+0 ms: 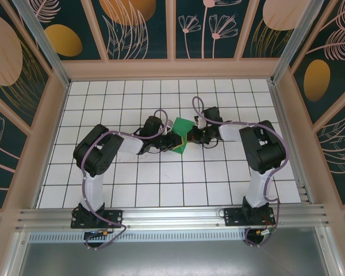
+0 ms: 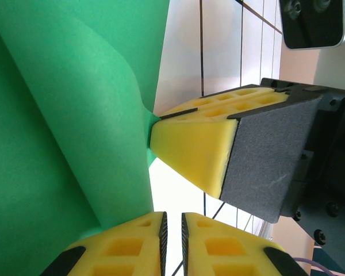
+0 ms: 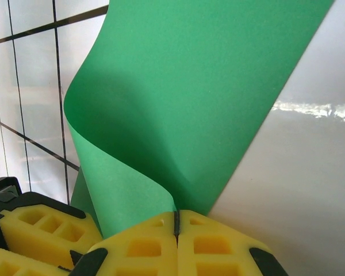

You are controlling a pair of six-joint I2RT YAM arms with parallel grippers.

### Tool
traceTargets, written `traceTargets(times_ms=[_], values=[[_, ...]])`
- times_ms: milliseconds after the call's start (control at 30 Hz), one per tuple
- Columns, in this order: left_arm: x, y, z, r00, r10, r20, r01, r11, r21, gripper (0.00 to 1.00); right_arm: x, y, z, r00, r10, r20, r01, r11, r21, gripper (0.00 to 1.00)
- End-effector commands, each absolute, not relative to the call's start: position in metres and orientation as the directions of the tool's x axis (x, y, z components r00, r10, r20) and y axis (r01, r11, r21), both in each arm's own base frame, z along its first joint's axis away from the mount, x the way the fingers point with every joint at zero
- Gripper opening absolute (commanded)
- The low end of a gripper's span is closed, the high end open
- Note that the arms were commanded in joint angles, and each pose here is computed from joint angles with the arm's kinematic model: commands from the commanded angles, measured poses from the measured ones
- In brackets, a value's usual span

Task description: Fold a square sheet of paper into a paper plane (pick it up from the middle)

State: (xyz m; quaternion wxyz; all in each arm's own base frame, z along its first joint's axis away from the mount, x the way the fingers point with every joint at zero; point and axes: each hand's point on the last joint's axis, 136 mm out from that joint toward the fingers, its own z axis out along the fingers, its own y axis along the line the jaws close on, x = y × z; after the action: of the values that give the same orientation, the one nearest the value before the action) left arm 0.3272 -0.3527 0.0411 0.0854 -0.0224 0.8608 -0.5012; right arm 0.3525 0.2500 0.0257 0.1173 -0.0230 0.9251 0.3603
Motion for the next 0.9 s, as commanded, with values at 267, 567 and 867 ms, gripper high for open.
traceTargets(times_ms=[267, 567, 867], values=[[0.3239, -0.3575, 0.0353, -0.989, -0.087, -0.122, 0.063, 0.499, -0.865, 0.18, 0.3602, 0.2462, 0.0217, -0.969, 0.034, -0.245, -0.135, 0.759, 0.637, 0.03], [0.3225, -0.3568, 0.0300, -0.990, -0.087, -0.110, 0.052, 0.507, -0.860, 0.18, 0.3635, 0.2468, 0.0214, -0.967, 0.031, -0.252, -0.141, 0.762, 0.633, 0.03], [0.3293, -0.3617, 0.0371, -0.988, -0.088, -0.126, 0.066, 0.498, -0.865, 0.18, 0.3676, 0.2478, 0.0226, -0.965, 0.029, -0.261, -0.147, 0.763, 0.630, 0.03]])
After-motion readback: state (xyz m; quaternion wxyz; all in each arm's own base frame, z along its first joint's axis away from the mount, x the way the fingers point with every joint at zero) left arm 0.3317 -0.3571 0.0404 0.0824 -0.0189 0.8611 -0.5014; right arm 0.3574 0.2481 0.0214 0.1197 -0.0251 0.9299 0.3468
